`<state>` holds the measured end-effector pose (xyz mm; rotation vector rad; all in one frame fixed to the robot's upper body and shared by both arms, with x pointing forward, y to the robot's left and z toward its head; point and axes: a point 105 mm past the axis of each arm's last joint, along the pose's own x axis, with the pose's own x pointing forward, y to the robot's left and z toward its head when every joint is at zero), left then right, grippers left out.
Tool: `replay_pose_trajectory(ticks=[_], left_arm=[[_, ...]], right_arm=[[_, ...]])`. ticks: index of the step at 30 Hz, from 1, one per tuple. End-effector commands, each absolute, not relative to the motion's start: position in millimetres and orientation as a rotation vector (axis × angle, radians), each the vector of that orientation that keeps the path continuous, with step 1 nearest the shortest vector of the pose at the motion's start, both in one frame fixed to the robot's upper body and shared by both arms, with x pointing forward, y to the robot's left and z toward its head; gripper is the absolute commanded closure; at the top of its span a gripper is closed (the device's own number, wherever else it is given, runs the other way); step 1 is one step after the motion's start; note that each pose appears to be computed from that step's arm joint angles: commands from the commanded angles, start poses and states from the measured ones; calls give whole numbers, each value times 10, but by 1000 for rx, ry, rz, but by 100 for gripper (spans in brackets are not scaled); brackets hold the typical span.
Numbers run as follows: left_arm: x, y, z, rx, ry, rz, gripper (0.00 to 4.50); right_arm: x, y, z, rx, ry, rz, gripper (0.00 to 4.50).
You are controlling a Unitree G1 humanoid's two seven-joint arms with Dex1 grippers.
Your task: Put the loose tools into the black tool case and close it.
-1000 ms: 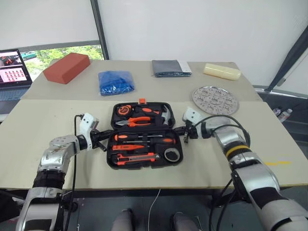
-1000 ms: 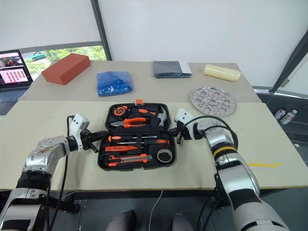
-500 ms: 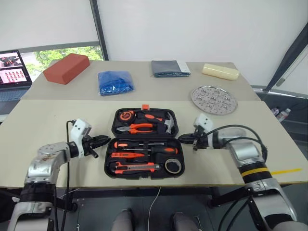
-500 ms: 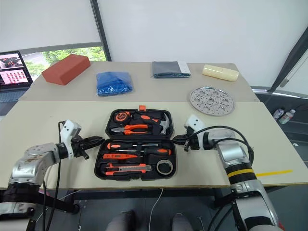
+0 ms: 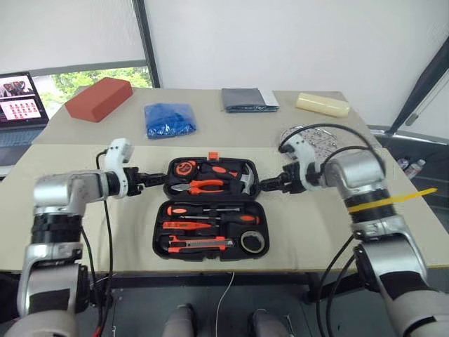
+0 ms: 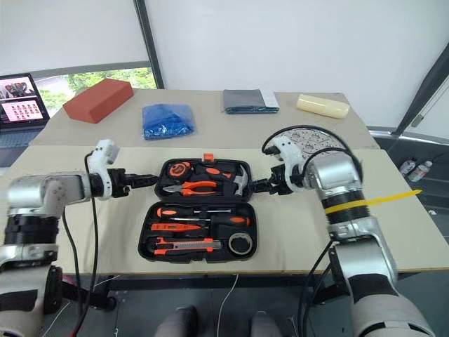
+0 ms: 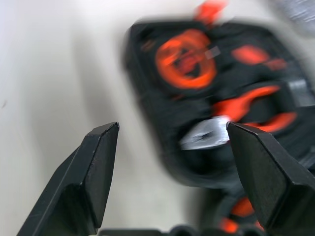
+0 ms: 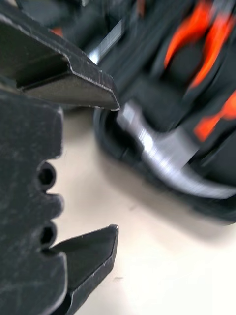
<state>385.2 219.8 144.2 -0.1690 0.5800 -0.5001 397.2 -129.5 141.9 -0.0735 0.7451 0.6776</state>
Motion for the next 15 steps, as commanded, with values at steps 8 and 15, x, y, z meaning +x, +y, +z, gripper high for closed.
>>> replay_pose_trajectory(ticks=[8,15], left_arm=[[4000,2155,1492,-146,556,-476,75],[4050,2122,1494,-230,492,-498,302]], right_arm=[[4190,-1203,1529,-40,699,623,40],[4247,-1286,1486,35,728,552,259]])
